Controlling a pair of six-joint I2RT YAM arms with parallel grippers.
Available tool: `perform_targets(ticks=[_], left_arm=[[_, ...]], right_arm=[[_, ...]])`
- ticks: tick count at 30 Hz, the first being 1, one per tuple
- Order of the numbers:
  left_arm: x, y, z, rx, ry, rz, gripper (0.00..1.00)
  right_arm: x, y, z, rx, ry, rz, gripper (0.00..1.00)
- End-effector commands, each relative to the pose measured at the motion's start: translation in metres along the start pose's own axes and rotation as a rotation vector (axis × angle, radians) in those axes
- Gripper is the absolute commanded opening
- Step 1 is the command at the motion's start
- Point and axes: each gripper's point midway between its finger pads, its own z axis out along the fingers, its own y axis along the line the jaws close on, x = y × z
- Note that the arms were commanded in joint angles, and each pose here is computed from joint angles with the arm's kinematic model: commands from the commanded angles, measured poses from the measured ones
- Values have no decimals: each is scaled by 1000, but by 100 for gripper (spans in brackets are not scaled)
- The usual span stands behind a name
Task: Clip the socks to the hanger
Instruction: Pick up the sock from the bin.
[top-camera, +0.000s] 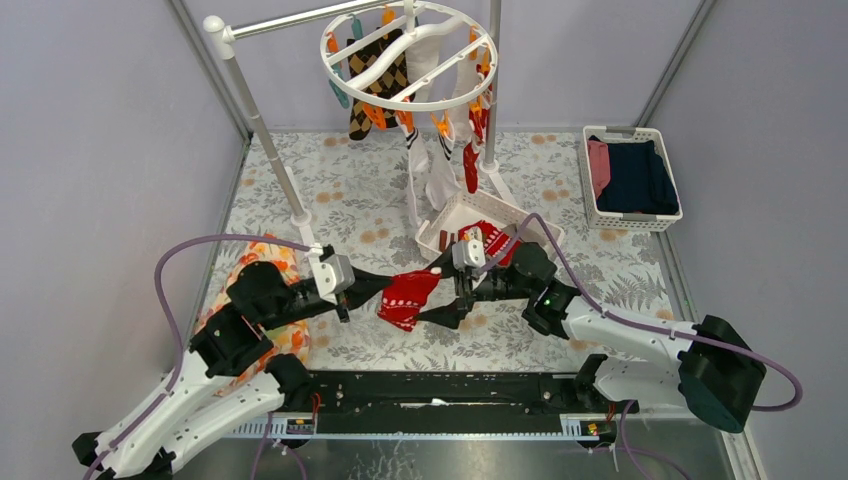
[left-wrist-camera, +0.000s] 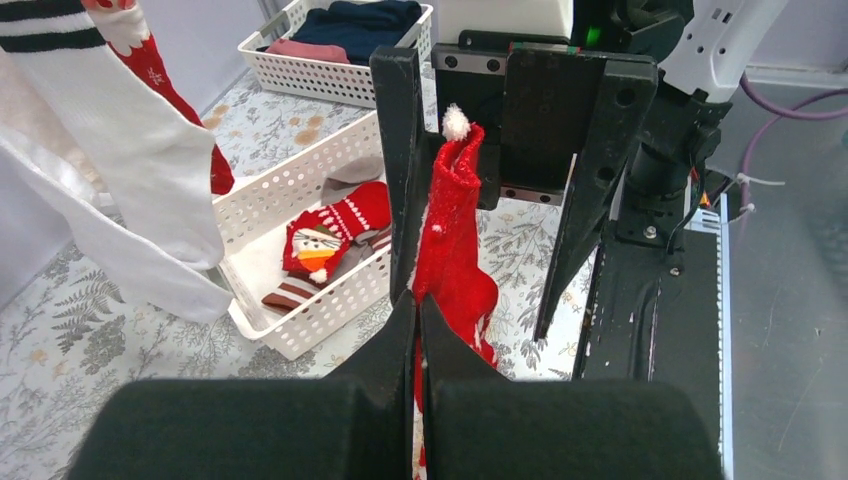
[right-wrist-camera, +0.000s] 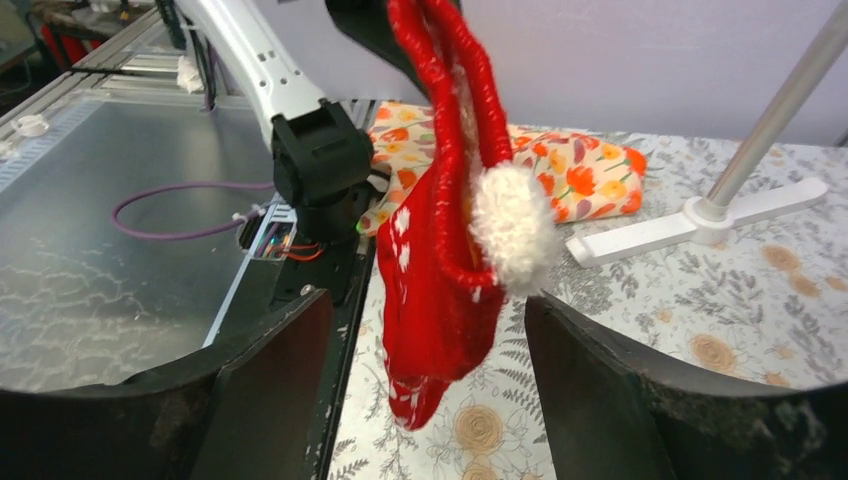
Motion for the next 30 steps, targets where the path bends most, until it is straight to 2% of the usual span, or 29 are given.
perform_targets(ticks=[1, 5, 14, 19, 24, 26, 30], left_arm=[[-18, 4, 0, -44, -119, -40, 0], [-15, 3, 1, -47, -129, -61, 0], [-16, 7, -1, -81, -175, -91, 0], [-19, 8, -2, -98, -224, -138, 0], [-13, 7, -2, -99, -227, -165, 0], [-17, 7, -2, -100, -252, -167, 0], [-18, 10, -1, -119, -272, -194, 0]], right_arm=[[-36, -5, -1, 62, -139, -47, 77], [-49, -6, -3, 86, -195, -34, 74], [-57, -4, -6, 86, -240, -12, 56], [-58, -3, -7, 86, -267, -2, 53], [-67, -1, -10, 90, -309, 1, 46], [-68, -2, -9, 95, -313, 8, 36], [-66, -10, -8, 130, -307, 29, 7]])
